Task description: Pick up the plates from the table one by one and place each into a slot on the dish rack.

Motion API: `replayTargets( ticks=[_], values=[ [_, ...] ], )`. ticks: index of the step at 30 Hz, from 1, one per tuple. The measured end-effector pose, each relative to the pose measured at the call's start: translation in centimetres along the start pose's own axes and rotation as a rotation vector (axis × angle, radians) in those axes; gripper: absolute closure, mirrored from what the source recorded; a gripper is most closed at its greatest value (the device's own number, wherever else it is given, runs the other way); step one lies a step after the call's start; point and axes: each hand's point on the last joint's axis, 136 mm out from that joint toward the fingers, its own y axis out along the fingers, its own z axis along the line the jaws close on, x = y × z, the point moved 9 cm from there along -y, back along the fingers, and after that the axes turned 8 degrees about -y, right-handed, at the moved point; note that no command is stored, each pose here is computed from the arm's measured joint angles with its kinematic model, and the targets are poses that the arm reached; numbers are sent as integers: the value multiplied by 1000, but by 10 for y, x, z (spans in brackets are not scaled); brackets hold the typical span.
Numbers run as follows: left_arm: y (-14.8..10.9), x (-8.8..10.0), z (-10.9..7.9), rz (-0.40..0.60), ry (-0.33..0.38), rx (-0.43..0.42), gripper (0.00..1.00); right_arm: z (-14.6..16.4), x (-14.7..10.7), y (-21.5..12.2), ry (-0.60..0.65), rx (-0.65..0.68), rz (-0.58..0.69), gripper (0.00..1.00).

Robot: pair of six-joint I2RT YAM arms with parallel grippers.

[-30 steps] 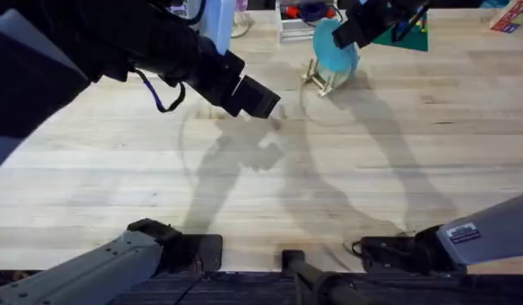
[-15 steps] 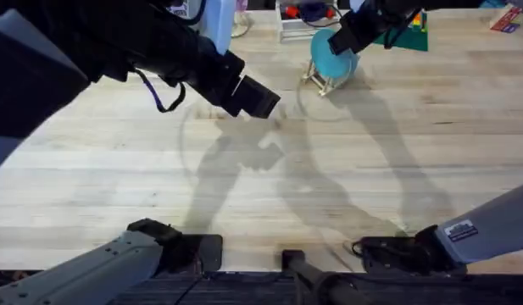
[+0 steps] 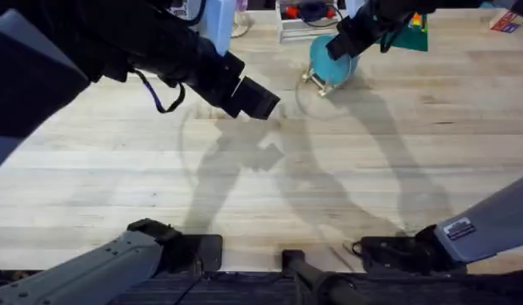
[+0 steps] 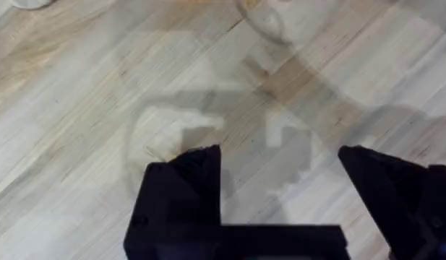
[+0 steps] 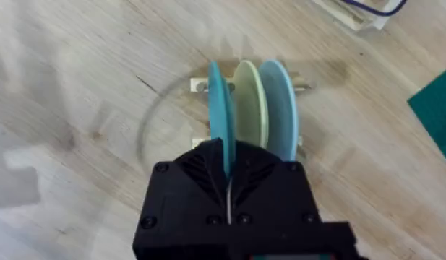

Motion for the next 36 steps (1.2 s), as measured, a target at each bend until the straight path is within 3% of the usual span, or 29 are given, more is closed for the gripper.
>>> replayTargets(
  ticks=[7, 16, 28, 36],
  values=[
    [0, -2, 0, 14, -4, -2, 7, 0, 0, 0, 3, 0, 0, 956],
    [0, -2, 0, 14, -4, -2, 8, 1, 1, 0, 13, 1, -1, 805],
    [0, -2, 0, 14, -4, -2, 7, 1, 1, 0, 20, 0, -3, 779],
    [0, -2, 0, 14, -4, -2, 7, 1, 8, -34, 48, -15, -13, 683]
  ],
)
